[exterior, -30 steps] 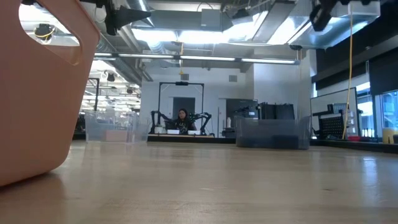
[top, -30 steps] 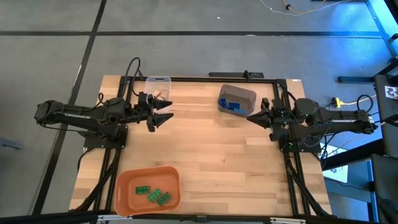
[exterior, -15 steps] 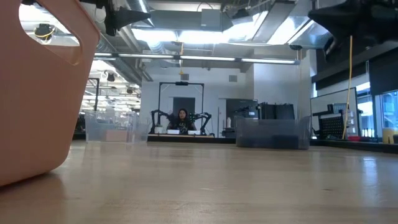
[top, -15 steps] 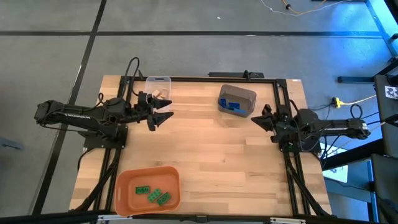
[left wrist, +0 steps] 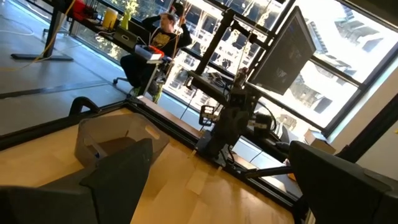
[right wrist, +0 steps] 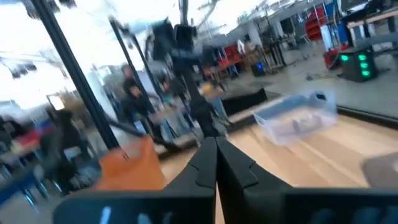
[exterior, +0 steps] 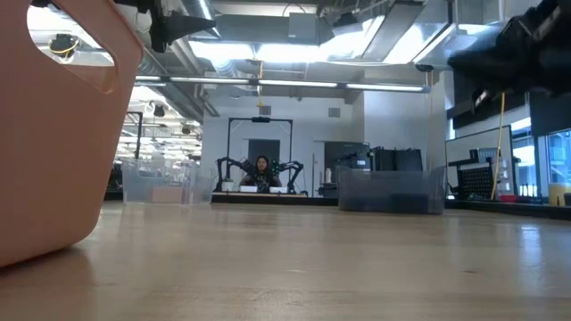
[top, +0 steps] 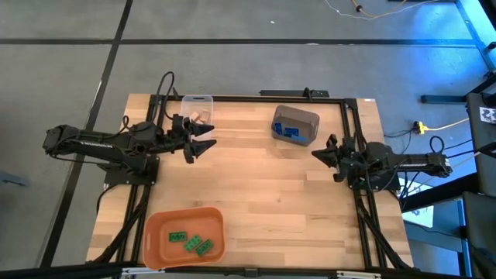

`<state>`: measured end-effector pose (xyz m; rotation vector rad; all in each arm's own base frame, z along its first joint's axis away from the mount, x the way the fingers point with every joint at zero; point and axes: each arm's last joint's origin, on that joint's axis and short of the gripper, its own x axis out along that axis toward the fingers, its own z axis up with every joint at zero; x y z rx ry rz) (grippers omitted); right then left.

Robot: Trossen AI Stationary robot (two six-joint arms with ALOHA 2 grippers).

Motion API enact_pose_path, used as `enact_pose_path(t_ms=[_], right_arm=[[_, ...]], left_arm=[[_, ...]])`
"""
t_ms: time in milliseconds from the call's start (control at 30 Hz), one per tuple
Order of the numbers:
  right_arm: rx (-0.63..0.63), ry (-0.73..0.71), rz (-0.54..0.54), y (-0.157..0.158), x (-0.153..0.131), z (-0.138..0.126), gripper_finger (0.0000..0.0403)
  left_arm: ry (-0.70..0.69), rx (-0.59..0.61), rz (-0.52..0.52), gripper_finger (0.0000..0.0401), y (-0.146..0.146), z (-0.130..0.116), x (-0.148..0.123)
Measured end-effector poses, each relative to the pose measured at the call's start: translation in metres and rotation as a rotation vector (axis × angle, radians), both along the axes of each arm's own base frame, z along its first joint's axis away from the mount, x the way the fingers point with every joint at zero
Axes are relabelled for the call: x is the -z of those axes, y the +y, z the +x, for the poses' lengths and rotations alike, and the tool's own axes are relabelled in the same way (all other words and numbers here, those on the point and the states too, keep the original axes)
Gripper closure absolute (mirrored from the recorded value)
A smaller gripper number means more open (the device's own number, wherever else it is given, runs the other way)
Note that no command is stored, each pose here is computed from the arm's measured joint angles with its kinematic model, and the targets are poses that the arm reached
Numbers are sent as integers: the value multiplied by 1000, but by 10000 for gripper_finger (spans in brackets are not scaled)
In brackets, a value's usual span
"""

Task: Sort & place blocks by color
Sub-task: Return to Home Position

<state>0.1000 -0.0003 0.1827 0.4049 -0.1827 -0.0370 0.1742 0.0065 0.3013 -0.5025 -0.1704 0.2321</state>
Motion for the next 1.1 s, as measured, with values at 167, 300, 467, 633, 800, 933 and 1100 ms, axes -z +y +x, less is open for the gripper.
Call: enact_pose_path(t_ms=[167,300,467,633,800,933,1100], right_arm=[[-15,178,-31,1,17,1,403],[-121,217,-25,4,21,2,403],[-121,217,-77,4,21,2,401],[-121,216,-75,4,21,2,390],[-121,216,-75,4,21,2,385],[-121,216,-75,4,21,2,385],[-121,216,-75,4,20,2,385]], left_arm=[[2,-1,2,32,0,0,0],[27,-1,3,32,0,0,2],[60,10,-1,32,0,0,6],[51,73,-28,32,-2,1,6],[68,95,43,71,-3,1,6],[118,129,116,196,0,-3,8],[213,80,170,378,9,-41,10]])
